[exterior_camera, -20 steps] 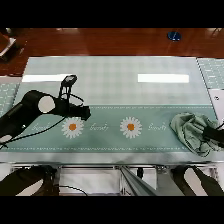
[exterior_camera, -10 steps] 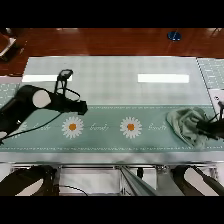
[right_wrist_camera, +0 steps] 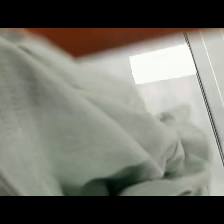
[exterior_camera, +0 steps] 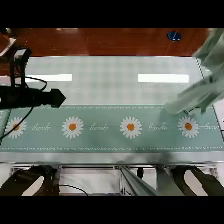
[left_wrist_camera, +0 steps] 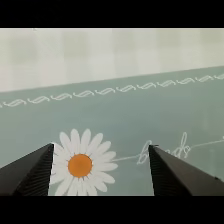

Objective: Fold the shirts.

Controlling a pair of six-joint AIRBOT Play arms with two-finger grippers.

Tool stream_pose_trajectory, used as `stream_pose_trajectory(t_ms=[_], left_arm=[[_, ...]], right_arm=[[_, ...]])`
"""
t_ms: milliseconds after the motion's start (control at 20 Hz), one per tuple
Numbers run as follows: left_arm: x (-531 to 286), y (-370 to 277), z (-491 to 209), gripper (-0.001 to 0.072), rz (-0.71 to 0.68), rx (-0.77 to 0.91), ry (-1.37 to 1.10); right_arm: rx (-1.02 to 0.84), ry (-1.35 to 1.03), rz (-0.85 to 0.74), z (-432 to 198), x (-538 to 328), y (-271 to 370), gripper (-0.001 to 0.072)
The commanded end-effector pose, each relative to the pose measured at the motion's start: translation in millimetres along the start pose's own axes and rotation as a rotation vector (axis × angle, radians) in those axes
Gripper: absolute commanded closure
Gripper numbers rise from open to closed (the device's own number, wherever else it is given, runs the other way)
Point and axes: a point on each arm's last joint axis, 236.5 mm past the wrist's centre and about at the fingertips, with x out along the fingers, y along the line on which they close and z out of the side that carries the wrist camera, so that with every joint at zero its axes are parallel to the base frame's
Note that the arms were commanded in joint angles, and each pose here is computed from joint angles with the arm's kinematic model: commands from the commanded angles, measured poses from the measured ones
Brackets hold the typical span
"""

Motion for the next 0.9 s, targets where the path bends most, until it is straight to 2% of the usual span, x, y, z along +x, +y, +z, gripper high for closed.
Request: stream_pose_trajectory(t_ms=[0, 200, 350, 650, 850], left_arm=[[-0.7, -6.5, -22.1, 0.0005, -0.050, -0.022, -0.042], [13.4, -2.2, -28.3, 0.0006, -0.046, -0.033, -0.042], [16.8, -1.4, -15.7, 0.0006, -0.048, -0.038, -0.105], [13.4, 1.0, 5.4, 0.0006, -0.043, -0.037, -0.195], [13.6, 2.2, 5.3, 0.0006, -0.038, -0.034, -0.194]], right_arm=[[-0.136, -0.248, 0.185, 75.4, -80.7, 87.5, 0.0671], [-0.237, -0.328, 0.360, 90.9, -123.5, 151.9, 0.0671], [-0.306, -0.172, 0.487, 54.2, -99.6, 197.1, 0.0671], [-0.470, 0.475, 0.644, -136.3, 21.1, 288.6, 0.0671], [-0.408, 0.798, 0.684, -292.1, 81.6, 335.7, 0.0670]])
